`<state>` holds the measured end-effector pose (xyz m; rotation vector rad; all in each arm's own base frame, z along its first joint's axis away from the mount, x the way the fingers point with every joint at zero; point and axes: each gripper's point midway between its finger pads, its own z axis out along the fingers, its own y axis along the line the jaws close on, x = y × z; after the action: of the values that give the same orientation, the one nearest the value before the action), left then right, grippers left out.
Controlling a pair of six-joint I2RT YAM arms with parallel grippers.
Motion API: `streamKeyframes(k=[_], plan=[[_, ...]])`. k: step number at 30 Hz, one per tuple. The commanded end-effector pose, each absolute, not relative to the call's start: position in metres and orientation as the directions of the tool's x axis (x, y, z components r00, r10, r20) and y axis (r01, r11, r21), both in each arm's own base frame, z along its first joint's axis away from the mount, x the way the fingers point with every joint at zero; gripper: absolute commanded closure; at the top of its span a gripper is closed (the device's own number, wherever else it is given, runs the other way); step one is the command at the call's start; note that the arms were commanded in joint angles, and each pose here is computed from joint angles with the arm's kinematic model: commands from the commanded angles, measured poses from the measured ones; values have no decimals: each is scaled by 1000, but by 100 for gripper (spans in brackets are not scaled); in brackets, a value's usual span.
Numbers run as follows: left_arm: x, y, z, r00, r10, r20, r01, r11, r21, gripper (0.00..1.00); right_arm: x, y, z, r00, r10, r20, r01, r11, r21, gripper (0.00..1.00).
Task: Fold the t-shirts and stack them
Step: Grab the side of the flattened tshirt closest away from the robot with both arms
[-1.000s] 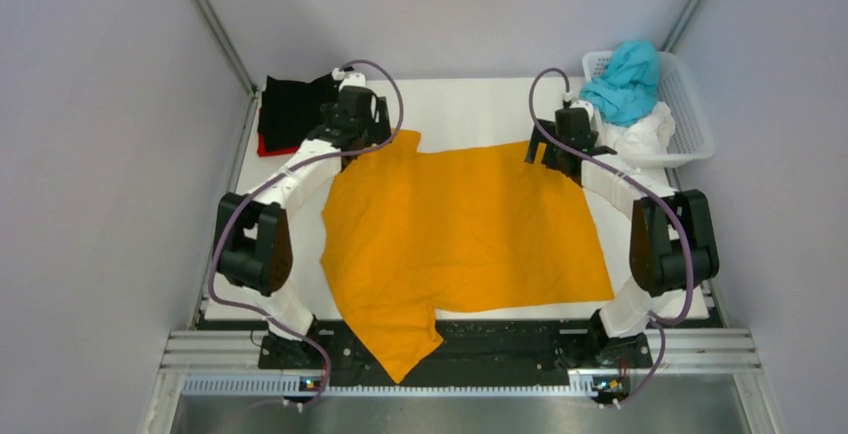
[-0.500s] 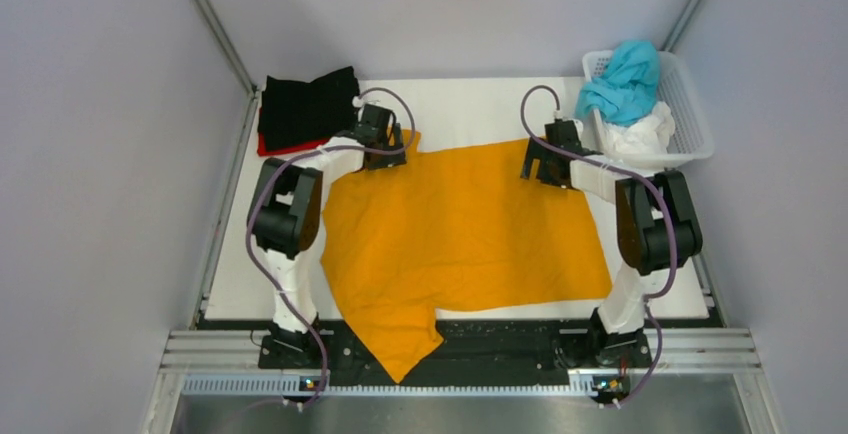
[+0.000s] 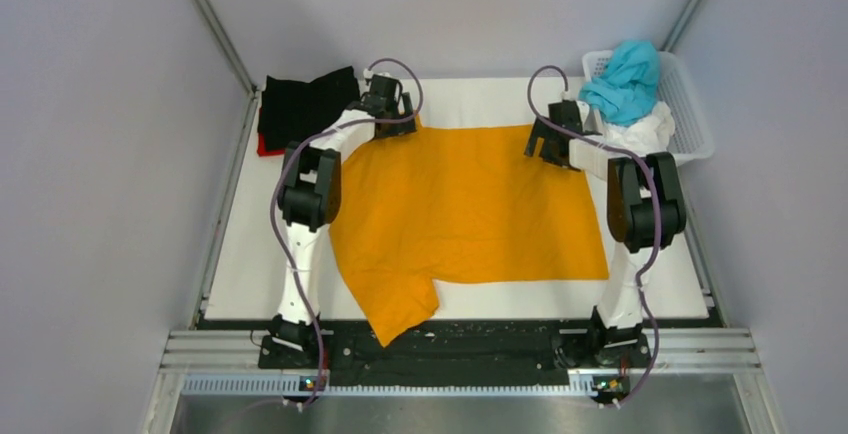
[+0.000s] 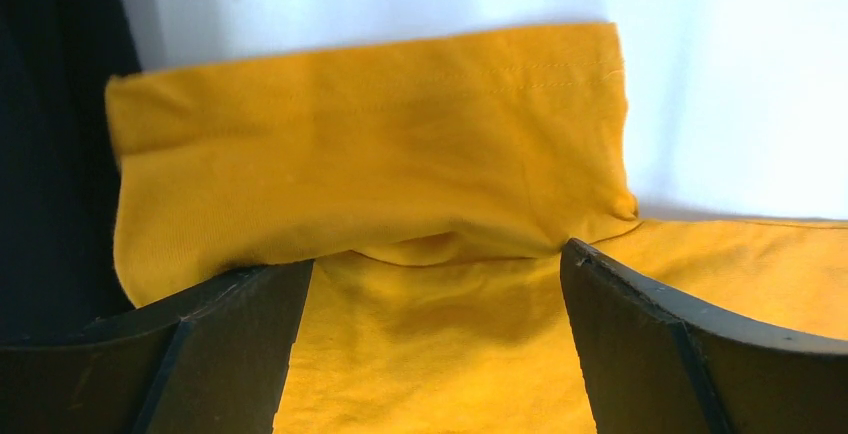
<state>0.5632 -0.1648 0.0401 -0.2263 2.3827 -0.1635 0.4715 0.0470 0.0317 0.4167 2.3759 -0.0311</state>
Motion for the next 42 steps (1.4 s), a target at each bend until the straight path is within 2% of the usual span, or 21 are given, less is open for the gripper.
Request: streamKeyframes(k=[1, 10, 12, 17, 22, 26, 29, 36, 42], plan=[[577, -189, 22, -769, -187, -611, -29, 965, -259, 1, 485, 40, 21, -704, 328, -630, 334, 936, 114, 1], [619, -206, 48, -739, -213, -639, 36, 935, -353, 1, 523, 33, 34, -696, 309, -648, 304, 944, 124, 1], [612, -212, 74, -731, -197, -654, 82, 925, -370, 1, 525, 34, 48, -685, 303, -662, 294, 947, 129, 1], [578, -214, 157, -618, -154, -771, 159, 936, -315, 1, 509, 43, 99, -633, 291, -717, 261, 953, 156, 1], [499, -211, 207, -571, -122, -812, 198, 939, -280, 1, 451, 52, 115, -628, 290, -722, 261, 953, 155, 1], [426, -193, 214, -524, -142, -840, 150, 955, -254, 1, 404, 52, 124, -609, 345, -714, 276, 936, 217, 1], [374, -181, 198, -547, -179, -818, 74, 963, -260, 1, 374, 48, 130, -590, 382, -711, 298, 922, 249, 1], [251, -171, 133, -678, -211, -704, -49, 969, -244, 1, 335, 41, 145, -506, 455, -733, 317, 888, 332, 1], [166, -140, 87, -829, -213, -518, -160, 976, -145, 3, 322, 46, 141, -515, 485, -707, 301, 875, 380, 1]])
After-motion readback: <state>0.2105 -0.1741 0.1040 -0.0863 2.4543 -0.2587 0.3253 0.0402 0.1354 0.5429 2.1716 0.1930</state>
